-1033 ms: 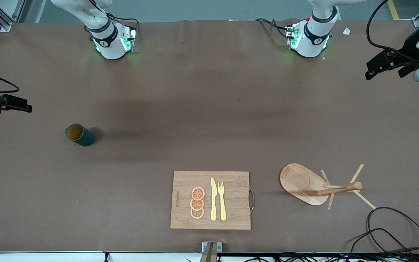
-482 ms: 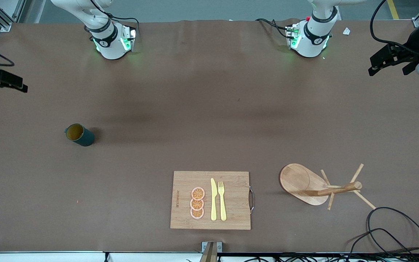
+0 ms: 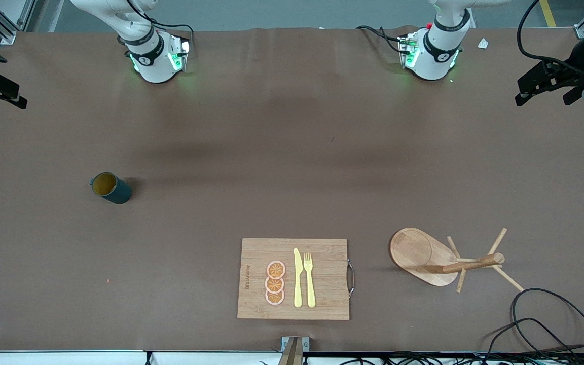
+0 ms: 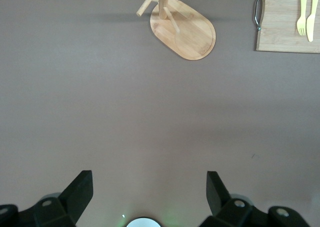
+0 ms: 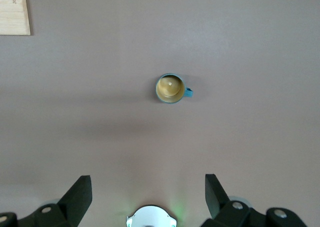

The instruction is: Transfer cup from left to right arm and place

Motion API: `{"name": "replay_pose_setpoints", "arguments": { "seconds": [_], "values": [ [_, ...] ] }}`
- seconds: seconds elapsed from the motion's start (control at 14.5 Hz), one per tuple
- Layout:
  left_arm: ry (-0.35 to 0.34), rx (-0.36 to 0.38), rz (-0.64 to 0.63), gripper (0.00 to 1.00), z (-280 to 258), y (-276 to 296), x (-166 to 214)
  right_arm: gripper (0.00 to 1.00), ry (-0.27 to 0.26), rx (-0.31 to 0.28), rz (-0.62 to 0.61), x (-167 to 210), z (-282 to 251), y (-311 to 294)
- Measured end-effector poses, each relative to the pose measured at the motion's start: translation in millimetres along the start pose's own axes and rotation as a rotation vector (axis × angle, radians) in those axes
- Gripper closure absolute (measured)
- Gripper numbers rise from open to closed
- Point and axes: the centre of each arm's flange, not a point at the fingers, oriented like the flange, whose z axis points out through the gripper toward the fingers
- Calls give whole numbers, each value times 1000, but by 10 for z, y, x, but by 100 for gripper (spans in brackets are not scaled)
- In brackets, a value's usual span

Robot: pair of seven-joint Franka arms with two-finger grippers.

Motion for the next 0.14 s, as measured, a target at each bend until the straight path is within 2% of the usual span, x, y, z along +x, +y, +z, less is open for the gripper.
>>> {"name": "replay_pose_setpoints", "arguments": {
  "seconds": [0.14],
  "values": [
    [8,-1,0,0,-30,-1,4,0,-11,-1,-12,8,40,-61]
  ]
}}
